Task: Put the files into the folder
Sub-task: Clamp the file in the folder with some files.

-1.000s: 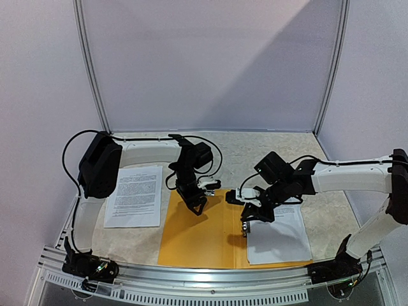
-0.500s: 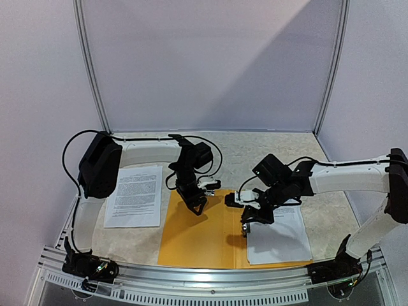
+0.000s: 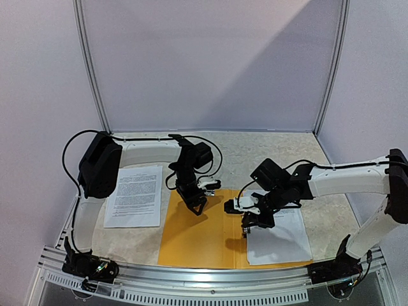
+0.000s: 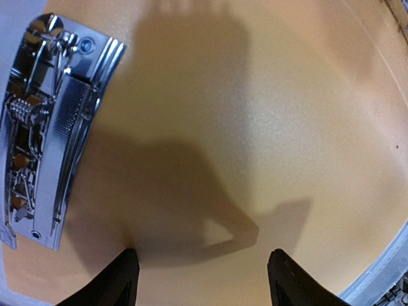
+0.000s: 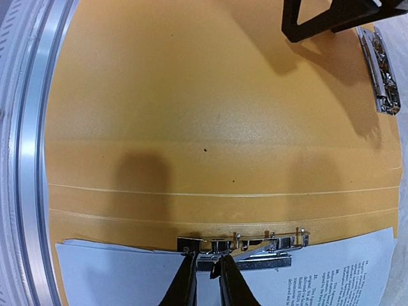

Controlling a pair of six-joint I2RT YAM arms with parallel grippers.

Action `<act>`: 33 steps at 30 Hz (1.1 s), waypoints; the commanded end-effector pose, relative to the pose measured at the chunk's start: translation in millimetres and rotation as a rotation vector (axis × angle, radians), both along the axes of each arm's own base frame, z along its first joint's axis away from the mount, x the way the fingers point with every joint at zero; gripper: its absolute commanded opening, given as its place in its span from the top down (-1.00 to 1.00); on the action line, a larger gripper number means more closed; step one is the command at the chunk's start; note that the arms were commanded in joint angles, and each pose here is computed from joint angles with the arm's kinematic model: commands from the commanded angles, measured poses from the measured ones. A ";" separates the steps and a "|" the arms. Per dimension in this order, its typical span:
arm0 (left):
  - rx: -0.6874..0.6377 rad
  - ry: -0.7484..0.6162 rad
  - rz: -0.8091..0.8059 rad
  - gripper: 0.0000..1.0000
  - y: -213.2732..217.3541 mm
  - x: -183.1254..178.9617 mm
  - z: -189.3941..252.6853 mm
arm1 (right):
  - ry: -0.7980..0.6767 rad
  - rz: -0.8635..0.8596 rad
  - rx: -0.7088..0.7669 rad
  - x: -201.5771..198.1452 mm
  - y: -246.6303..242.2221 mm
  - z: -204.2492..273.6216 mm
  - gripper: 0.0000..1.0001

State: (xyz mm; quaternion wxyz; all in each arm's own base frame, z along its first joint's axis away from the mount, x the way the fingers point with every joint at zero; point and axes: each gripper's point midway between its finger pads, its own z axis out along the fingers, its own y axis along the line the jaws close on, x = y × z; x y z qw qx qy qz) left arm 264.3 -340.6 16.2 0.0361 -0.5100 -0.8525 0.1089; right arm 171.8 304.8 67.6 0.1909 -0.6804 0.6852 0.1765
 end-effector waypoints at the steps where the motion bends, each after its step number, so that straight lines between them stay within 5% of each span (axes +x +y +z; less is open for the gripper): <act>1: 0.051 0.021 -0.025 -0.43 7.0 -6.7 -21.3 | 0.029 0.032 -0.079 -17.8 -11.4 -18.7 0.72; 18: 0.077 0.011 -0.029 -0.44 15.9 -5.9 -33.2 | 0.025 0.128 -0.169 -26.7 -17.3 -43.5 0.73; 33: 0.072 0.016 -0.024 -0.44 15.2 -4.9 -33.4 | -0.024 0.122 -0.092 -18.4 6.4 -30.3 0.69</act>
